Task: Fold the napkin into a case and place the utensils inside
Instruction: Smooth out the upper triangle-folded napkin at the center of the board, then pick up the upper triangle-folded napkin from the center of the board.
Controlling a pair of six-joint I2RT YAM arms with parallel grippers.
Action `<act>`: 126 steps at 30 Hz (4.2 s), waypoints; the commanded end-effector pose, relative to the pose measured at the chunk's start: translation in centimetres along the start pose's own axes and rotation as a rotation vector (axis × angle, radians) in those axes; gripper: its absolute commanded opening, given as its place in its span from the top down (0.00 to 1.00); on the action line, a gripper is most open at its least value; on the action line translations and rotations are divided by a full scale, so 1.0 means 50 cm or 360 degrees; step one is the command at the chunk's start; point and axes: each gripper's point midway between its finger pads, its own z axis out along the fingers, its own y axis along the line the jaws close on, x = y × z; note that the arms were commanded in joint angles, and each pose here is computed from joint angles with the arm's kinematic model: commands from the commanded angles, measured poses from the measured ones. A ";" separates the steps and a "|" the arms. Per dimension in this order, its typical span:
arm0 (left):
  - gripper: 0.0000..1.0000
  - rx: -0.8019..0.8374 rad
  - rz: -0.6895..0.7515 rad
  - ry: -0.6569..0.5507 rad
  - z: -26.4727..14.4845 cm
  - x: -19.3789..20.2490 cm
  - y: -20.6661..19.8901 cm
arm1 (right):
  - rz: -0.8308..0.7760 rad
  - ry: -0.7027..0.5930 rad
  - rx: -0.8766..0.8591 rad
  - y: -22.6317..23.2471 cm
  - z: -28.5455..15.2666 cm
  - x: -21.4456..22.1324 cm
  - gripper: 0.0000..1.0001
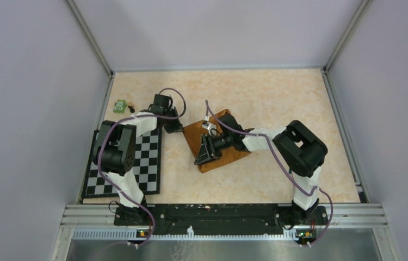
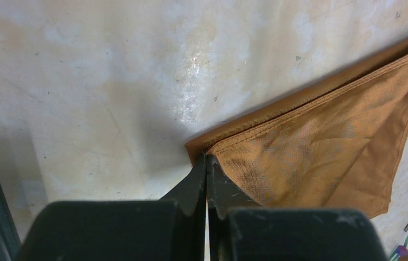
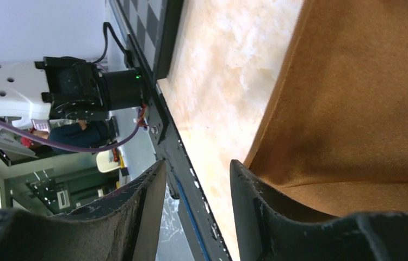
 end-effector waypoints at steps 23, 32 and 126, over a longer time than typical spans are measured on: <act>1.00 0.0044 0.0026 -0.0023 0.005 -0.030 -0.019 | 0.0027 -0.0049 0.0021 -0.040 0.023 -0.002 0.77; 0.98 0.0004 0.0028 -0.0023 0.005 -0.050 -0.023 | -0.0047 -0.0049 -0.0083 0.025 -0.001 -0.014 0.71; 0.26 0.0319 -0.0050 -0.0315 -0.339 0.130 -0.006 | -0.0775 -0.0032 0.1040 -0.031 0.021 -0.010 0.66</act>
